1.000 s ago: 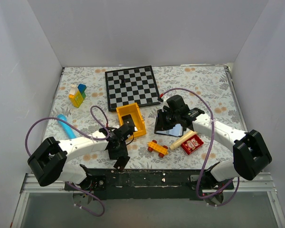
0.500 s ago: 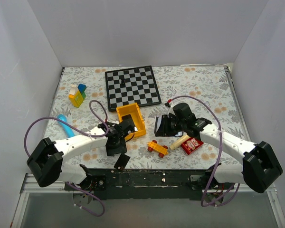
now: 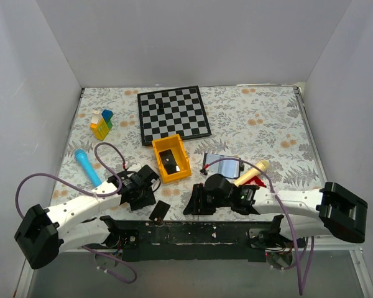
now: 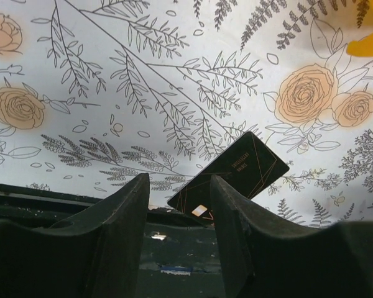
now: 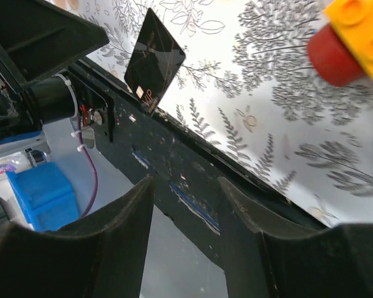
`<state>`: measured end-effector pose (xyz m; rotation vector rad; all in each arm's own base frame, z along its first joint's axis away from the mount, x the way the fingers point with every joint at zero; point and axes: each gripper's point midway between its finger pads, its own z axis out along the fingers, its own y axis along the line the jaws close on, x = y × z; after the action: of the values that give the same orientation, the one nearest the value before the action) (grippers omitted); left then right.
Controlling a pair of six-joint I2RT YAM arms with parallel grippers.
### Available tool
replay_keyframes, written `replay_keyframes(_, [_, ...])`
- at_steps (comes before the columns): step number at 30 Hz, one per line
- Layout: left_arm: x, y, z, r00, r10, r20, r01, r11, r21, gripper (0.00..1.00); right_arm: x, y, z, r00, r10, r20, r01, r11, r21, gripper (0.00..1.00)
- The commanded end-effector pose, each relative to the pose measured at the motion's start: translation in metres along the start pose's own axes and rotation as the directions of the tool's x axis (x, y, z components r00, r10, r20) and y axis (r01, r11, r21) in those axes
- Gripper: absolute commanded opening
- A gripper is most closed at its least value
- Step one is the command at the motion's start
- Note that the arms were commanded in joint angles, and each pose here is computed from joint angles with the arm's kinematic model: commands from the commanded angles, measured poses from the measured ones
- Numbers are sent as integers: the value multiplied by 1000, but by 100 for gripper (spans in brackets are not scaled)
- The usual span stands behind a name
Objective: Put the credit cards into the card holder
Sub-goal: Pick up the credit card at the corner of the board.
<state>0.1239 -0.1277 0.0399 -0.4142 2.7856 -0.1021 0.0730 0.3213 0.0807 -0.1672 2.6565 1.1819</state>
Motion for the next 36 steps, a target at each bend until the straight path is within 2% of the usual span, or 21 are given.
replay_keyframes(1, [-13, -5, 4, 999, 8, 48, -8, 1000, 11, 42, -7, 41, 24, 983, 152, 101, -140, 984, -113, 54])
replay_keyframes(5, [-14, -4, 4, 998, 5, 60, -7, 999, 35, 37, 6, 63, 49, 978, 192, 85, -177, 971, -160, 55])
replay_keyframes(12, [-19, -8, -4, 996, 7, 88, -16, 995, 103, 37, 25, 77, 92, 943, 330, 49, -307, 914, -265, 55])
replay_keyframes(25, [-22, -17, -9, 994, 26, 107, -44, 985, 164, 37, 36, 53, 118, 905, 402, 139, -380, 912, -156, 57])
replay_keyframes(32, [-21, -18, -8, 994, 40, 105, -58, 984, 170, 37, 33, 53, 124, 901, 402, 164, -382, 913, -143, 47])
replay_keyframes(36, [-20, -19, -8, 994, 39, 102, -57, 982, 179, 37, 32, 45, 123, 896, 406, 182, -387, 913, -130, 34])
